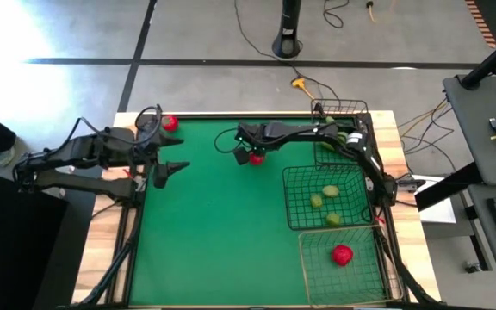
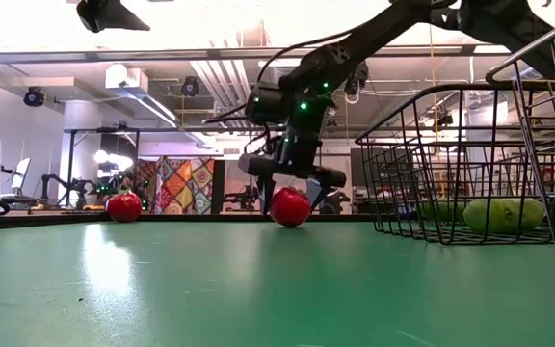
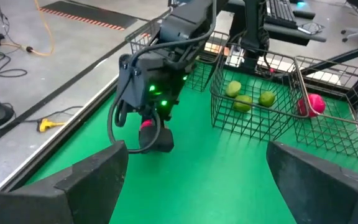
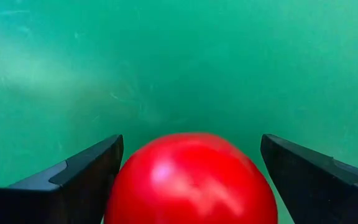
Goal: Sort produce into baskets
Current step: Put the bottom tomato into the gold wire basket, then put the tomato into the gold wire basket
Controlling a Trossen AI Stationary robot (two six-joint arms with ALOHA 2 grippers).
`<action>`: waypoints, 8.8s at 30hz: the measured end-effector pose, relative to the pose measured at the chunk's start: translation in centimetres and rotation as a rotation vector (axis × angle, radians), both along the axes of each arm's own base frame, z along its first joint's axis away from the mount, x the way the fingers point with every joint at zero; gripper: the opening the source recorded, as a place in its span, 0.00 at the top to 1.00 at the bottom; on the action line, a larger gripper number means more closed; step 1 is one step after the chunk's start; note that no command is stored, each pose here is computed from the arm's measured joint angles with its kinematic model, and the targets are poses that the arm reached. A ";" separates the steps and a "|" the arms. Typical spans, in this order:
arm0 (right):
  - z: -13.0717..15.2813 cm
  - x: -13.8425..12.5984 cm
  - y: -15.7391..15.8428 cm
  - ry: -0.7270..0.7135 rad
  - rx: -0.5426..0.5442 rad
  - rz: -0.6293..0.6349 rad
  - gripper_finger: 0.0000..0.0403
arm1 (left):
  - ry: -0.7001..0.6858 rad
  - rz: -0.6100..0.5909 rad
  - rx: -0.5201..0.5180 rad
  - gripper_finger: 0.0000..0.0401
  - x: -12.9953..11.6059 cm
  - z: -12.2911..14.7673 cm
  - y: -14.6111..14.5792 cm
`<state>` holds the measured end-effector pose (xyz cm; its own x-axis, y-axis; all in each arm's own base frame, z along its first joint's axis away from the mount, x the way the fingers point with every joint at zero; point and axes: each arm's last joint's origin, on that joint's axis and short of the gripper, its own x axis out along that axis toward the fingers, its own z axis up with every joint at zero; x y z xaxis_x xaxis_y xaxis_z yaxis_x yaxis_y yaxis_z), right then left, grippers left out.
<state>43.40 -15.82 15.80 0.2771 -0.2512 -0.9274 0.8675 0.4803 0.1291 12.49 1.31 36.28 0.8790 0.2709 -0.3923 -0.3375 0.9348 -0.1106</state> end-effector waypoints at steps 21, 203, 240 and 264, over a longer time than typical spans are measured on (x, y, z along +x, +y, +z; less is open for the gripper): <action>0.5 -0.2 1.1 -0.016 0.129 0.005 0.16 | 0.022 -0.040 0.066 0.09 -0.2 0.0 0.0; 22.3 -11.3 13.2 -0.386 -0.159 0.321 0.07 | 0.345 1.465 -0.555 0.09 1.3 -17.5 25.1; 22.3 -11.2 15.4 -0.404 -0.124 0.352 0.07 | 0.830 1.128 -0.702 0.09 5.3 -20.7 28.6; 22.3 -11.2 15.4 -0.405 -0.126 0.353 0.07 | 0.898 0.975 -0.644 0.17 6.7 -21.4 27.1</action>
